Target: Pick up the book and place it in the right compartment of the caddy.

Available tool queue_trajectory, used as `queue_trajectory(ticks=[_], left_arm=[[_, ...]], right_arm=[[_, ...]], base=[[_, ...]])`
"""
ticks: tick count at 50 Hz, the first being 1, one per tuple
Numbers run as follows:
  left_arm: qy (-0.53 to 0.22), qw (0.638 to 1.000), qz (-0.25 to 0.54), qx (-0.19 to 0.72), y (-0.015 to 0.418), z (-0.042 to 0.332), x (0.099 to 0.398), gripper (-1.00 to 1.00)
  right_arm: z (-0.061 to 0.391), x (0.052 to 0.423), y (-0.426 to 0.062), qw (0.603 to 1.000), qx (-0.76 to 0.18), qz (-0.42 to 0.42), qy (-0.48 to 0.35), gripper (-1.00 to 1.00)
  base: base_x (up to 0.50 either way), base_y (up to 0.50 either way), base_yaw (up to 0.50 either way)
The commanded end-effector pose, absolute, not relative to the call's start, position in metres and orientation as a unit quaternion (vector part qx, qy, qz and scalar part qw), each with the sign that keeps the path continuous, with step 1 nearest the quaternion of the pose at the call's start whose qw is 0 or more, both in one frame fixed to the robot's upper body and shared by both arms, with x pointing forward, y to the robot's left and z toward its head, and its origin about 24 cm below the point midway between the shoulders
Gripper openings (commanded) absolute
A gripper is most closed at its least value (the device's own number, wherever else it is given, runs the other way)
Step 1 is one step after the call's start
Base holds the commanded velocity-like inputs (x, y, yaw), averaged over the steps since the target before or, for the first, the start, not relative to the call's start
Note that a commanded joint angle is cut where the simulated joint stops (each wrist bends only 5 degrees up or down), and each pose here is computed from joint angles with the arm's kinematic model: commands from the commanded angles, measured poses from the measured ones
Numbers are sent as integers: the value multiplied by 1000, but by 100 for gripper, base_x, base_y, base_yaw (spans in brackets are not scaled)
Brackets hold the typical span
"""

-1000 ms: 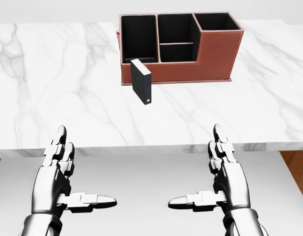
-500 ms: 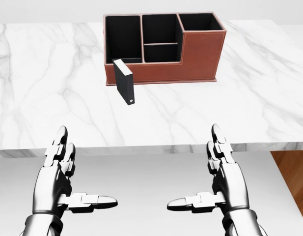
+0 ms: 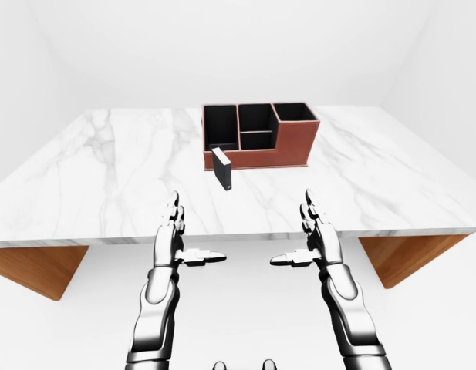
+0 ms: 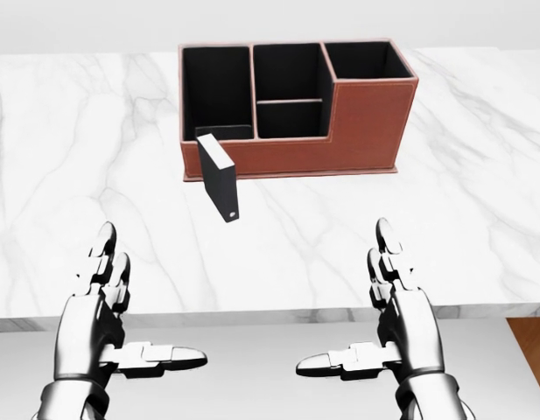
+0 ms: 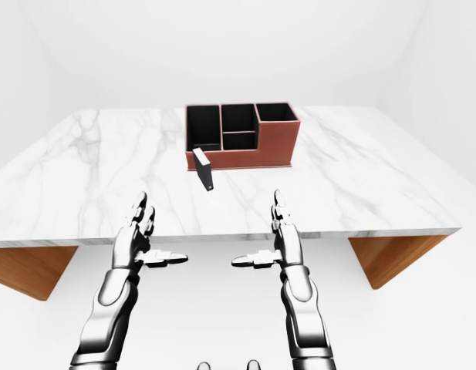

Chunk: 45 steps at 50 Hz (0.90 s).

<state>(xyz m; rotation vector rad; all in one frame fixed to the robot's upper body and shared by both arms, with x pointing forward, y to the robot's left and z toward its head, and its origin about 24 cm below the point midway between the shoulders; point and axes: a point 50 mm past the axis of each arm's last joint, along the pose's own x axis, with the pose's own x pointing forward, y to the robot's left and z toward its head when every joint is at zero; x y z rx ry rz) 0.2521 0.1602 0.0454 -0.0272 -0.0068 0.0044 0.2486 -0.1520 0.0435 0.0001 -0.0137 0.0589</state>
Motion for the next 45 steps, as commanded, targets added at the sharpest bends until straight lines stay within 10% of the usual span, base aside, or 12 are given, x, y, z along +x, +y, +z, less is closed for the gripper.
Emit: queue_trajectory(ticks=[1,45], left_arm=[[-19,1000,4,-7,161,54,249,100],[-114,993,16,-3,160,97,236,100]], right_arm=[[51,244,-151,999,-6,30,-22,100],[83,233,-151,995,1,19,-93,100]], base=[[34,0,0],[8,0,0]])
